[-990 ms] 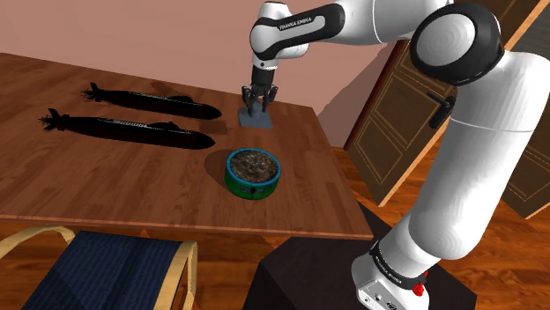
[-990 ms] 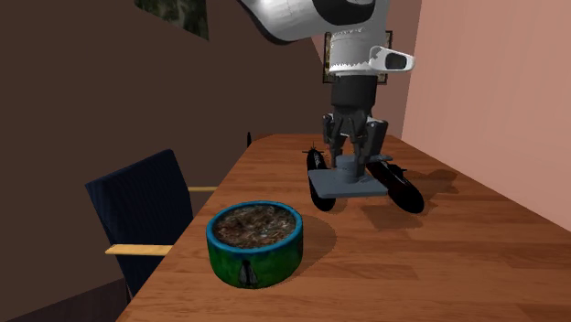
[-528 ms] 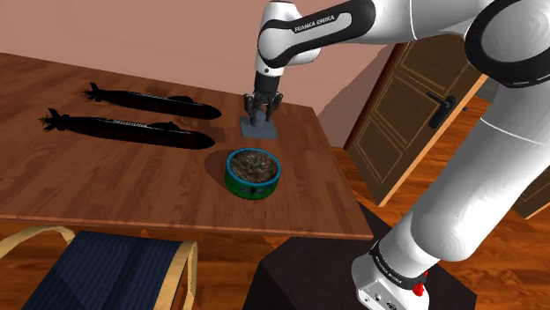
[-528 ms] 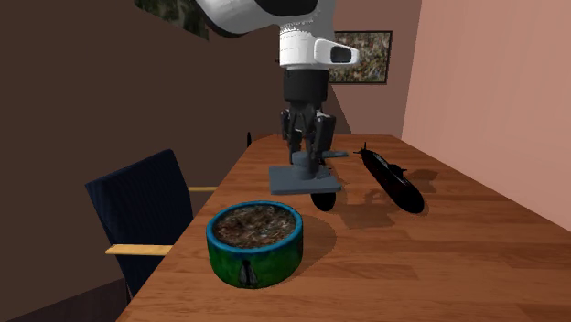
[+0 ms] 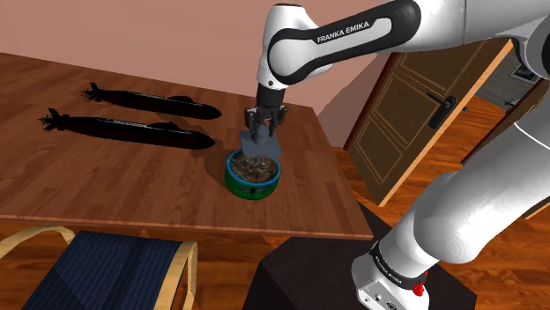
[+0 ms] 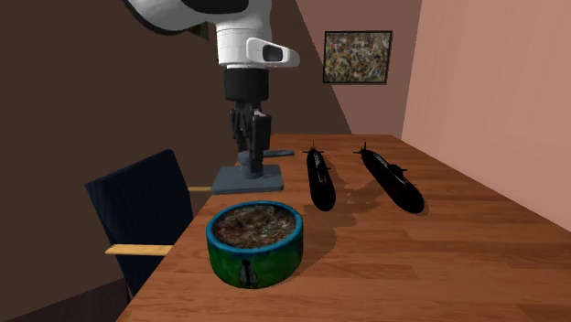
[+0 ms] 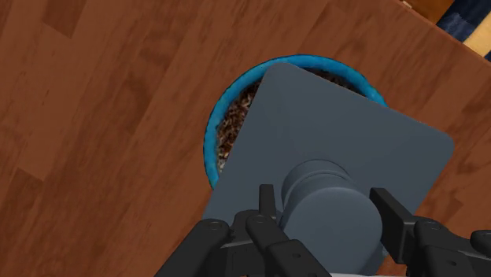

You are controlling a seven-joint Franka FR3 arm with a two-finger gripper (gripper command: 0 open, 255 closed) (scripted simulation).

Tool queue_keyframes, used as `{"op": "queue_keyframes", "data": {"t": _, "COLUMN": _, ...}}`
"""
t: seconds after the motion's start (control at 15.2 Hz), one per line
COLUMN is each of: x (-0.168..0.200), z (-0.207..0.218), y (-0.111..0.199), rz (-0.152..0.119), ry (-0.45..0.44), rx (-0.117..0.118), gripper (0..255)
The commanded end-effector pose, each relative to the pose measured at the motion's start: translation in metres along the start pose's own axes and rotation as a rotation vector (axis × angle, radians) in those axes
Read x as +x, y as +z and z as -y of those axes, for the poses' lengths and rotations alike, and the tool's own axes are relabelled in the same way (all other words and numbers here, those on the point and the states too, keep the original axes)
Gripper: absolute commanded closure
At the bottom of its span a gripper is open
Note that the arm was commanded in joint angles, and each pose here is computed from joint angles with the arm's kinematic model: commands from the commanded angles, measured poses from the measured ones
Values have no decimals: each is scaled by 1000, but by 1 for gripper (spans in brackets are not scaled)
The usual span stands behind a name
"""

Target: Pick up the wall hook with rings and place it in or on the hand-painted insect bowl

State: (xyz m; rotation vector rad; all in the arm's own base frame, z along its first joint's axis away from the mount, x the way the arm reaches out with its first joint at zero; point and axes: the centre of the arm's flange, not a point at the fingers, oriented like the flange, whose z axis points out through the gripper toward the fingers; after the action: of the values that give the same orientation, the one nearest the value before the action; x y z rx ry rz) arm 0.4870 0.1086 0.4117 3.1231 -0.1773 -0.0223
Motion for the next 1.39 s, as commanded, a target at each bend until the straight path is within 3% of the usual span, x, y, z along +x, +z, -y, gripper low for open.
{"op": "queue_keyframes", "data": {"t": 0.0, "x": -6, "z": 1, "y": 7, "rz": 0, "ry": 1, "rx": 0, "gripper": 255}}
{"op": "queue_keyframes", "data": {"t": 0.92, "x": -5, "z": 2, "y": 79, "rz": 0, "ry": 1, "rx": 0, "gripper": 255}}
{"op": "queue_keyframes", "data": {"t": 1.32, "x": -5, "z": 2, "y": 79, "rz": 0, "ry": 1, "rx": 0, "gripper": 255}}
